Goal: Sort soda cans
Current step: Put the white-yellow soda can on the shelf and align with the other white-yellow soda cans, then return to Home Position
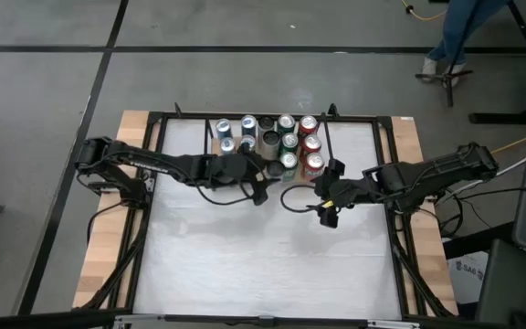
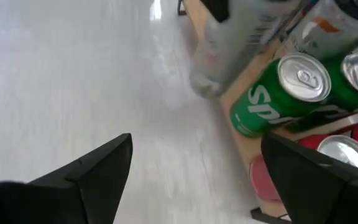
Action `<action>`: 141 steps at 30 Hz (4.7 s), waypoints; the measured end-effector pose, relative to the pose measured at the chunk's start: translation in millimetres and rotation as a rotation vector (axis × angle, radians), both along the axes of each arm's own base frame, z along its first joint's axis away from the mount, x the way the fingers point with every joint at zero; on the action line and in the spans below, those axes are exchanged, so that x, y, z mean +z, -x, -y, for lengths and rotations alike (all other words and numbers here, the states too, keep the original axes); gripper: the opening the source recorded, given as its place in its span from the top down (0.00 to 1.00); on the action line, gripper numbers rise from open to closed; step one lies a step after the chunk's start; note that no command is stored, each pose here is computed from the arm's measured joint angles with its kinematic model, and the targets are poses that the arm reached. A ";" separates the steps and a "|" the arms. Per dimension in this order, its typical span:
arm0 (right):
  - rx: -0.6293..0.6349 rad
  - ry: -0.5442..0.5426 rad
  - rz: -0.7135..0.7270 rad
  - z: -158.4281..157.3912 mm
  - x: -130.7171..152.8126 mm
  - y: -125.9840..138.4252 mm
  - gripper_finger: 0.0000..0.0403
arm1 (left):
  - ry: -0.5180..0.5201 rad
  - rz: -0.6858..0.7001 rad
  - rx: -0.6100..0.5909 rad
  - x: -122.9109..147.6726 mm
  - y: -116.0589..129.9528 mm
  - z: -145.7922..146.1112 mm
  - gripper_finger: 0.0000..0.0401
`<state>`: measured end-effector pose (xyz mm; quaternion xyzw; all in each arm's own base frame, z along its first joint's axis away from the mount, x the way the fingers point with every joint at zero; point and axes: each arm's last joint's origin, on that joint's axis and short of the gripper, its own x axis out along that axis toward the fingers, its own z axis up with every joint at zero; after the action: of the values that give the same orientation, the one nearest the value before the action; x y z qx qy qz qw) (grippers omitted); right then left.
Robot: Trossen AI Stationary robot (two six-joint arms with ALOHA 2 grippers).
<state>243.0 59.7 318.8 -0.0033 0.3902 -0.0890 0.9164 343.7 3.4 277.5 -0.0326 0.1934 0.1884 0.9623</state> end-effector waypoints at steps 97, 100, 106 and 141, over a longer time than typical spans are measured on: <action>0.129 0.179 0.143 17.0 67.9 53.4 0.66 | -0.016 0.327 -0.008 102.0 181.9 -10.5 0.54; 0.141 0.189 0.178 22.3 76.6 71.9 0.71 | -0.080 0.298 -0.018 104.5 204.4 -10.1 0.61; 0.135 0.177 0.247 32.5 72.5 107.2 0.74 | -0.116 0.262 -0.032 98.6 241.4 -8.9 0.69; 0.206 0.158 0.809 42.3 -73.9 150.1 0.74 | -0.162 0.423 -0.056 -68.1 246.7 -8.1 0.72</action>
<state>92.9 17.3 244.8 -0.0775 -0.0113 -0.0206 0.9967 97.0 11.5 209.4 0.0111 -0.0276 0.1653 0.9858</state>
